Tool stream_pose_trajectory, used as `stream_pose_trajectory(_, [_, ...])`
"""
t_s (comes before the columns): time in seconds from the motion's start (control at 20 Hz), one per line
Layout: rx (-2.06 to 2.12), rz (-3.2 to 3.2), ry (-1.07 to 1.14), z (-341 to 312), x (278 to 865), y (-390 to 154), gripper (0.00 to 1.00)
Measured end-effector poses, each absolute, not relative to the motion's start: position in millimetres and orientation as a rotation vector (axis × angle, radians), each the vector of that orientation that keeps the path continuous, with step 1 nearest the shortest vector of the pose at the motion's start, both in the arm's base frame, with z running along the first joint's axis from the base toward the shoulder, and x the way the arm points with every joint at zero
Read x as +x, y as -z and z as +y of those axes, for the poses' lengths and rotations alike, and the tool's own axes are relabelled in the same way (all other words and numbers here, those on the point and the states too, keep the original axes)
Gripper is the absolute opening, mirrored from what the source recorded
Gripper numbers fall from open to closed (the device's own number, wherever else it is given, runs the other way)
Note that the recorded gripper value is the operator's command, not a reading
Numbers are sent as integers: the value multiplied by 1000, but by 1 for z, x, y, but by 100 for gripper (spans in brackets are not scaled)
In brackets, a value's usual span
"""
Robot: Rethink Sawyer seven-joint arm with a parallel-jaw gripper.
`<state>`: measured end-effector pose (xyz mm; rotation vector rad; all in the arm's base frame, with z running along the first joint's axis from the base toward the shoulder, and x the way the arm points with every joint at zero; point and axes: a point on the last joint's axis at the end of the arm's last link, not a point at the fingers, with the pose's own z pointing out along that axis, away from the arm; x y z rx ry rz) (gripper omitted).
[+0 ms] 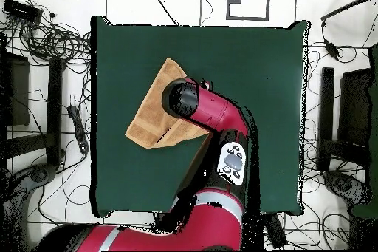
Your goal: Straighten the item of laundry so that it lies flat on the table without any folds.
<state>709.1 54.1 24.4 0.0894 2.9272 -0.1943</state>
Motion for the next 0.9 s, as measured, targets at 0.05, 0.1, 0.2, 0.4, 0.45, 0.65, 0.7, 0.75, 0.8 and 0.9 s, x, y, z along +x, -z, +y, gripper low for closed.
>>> stream_pose_trajectory(0.05, [89, 2924, 193, 55, 709, -28, 100])
stream_pose_trajectory(0.1, [89, 2923, 192, 56, 709, -30, 100])
stream_pose_trajectory(0.2, [90, 2920, 191, 56, 709, -34, 100])
stream_pose_trajectory(0.4, [91, 2915, 189, 58, 708, -41, 100])
stream_pose_trajectory(0.45, [91, 2914, 188, 58, 707, -43, 100])
stream_pose_trajectory(0.65, [88, 2916, 192, 57, 701, -51, 100])
stream_pose_trajectory(0.7, [89, 2917, 192, 57, 700, -52, 100])
stream_pose_trajectory(0.75, [91, 2921, 192, 57, 698, -52, 100])
stream_pose_trajectory(0.8, [93, 2924, 191, 56, 695, -52, 100])
stream_pose_trajectory(0.9, [97, 2929, 191, 56, 692, -52, 100])
